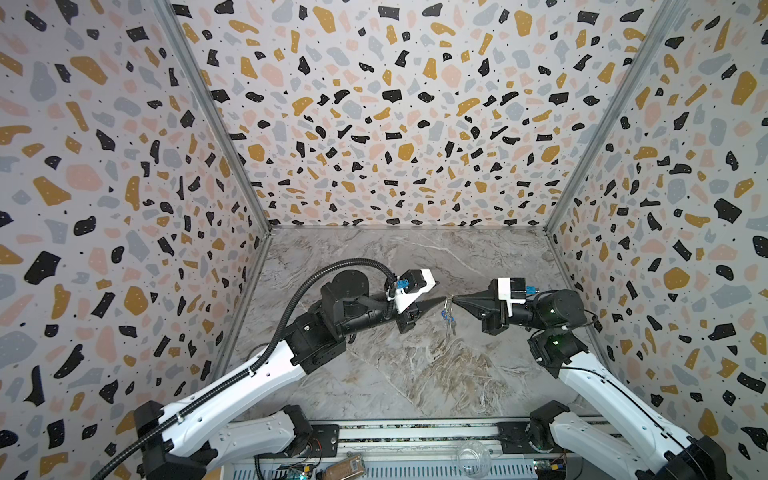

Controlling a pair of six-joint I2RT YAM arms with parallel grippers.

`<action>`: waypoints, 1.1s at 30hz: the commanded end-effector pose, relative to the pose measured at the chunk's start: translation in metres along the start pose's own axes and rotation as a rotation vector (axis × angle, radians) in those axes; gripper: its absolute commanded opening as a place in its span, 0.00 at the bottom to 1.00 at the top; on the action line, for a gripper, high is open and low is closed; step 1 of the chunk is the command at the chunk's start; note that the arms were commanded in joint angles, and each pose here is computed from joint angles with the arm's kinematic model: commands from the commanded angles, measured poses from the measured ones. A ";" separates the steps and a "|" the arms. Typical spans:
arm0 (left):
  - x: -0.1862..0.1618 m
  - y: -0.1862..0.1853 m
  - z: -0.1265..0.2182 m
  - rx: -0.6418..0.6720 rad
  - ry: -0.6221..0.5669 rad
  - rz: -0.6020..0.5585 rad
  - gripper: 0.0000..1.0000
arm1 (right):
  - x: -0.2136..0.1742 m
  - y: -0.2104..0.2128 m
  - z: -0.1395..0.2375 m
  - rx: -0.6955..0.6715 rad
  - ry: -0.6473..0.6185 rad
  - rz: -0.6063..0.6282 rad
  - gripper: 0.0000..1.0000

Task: Remove the keys from the keyring

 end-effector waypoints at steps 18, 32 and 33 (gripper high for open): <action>0.005 -0.008 -0.011 -0.085 -0.064 0.028 0.14 | 0.019 0.005 -0.005 0.041 -0.049 0.047 0.00; 0.007 -0.001 -0.017 -0.087 0.084 -0.027 0.00 | 0.010 -0.019 -0.001 -0.147 0.169 0.138 0.32; 0.005 0.000 -0.017 -0.082 0.122 -0.036 0.00 | 0.010 -0.022 0.002 -0.176 0.208 0.169 0.33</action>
Point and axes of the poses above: each gripper's point midway between its finger pads, its own z axis back along the fingers, its own y axis along the line the jaws close on, x = y × z, the point moved 4 cm from there along z, back along the fingers, and after that the axes turned 2 degrees about z, right-handed, at the moved point
